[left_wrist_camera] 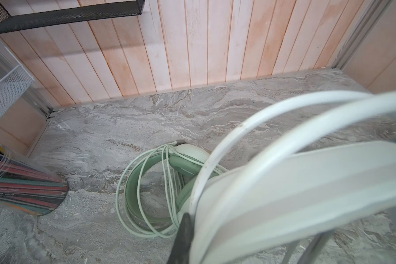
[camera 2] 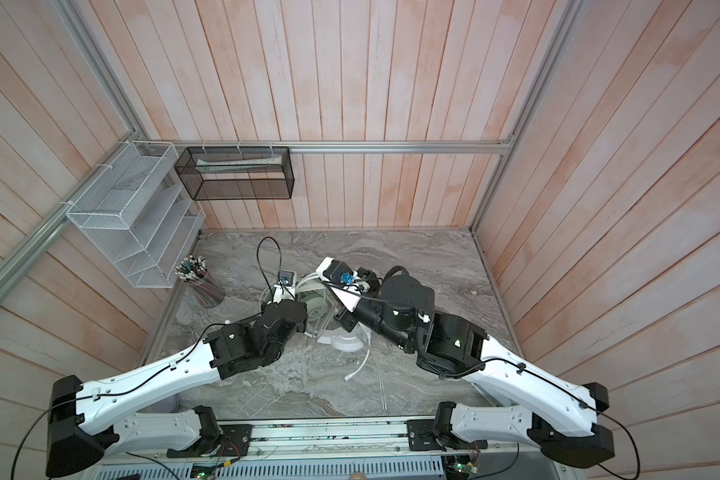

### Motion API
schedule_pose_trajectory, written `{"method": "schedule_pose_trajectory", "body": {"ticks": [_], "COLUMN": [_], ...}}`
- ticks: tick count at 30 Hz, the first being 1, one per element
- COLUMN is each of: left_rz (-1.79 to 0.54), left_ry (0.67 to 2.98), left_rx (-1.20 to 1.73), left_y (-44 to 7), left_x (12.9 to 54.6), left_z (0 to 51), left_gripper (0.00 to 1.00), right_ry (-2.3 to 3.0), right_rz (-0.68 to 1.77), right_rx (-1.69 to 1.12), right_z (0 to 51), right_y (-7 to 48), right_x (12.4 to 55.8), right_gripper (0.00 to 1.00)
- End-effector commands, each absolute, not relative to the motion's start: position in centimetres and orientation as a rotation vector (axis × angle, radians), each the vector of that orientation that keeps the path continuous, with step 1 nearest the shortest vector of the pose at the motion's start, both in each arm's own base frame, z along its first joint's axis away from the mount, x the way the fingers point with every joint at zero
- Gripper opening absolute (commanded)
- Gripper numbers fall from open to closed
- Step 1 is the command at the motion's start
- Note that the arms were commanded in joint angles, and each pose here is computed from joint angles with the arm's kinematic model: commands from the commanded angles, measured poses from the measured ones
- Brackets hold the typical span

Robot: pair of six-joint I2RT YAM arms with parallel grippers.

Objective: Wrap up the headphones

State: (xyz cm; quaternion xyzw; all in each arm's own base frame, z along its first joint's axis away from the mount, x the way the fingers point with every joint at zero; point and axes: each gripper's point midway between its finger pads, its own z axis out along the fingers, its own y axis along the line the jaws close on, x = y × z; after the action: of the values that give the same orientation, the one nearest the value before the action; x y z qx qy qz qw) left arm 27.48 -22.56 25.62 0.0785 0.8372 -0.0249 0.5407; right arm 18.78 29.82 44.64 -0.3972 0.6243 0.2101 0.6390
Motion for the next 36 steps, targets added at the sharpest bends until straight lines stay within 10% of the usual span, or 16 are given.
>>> {"method": "schedule_pose_trajectory", "body": {"ticks": [1, 11, 36], "left_rz": [-0.11, -0.169, -0.263], "left_ry": [1.919, 1.887, 1.804], "left_rx": [0.083, 0.18, 0.129], "left_y": [-21.9, -22.5, -20.9], "left_x": [27.5, 25.8, 24.5], "left_z": [27.7, 27.7, 32.2], "left_gripper": [0.0, 0.0, 0.0], "right_ry": [1.428, 1.533, 1.597], "right_rz": [0.513, 0.418, 0.388], "right_rx": [-0.827, -0.615, -0.483], "right_z": [45.2, 46.2, 43.2], "right_y": [29.1, 25.1, 22.9], "right_x": [21.2, 29.6, 32.1], "right_gripper": [0.0, 0.0, 0.0]}}
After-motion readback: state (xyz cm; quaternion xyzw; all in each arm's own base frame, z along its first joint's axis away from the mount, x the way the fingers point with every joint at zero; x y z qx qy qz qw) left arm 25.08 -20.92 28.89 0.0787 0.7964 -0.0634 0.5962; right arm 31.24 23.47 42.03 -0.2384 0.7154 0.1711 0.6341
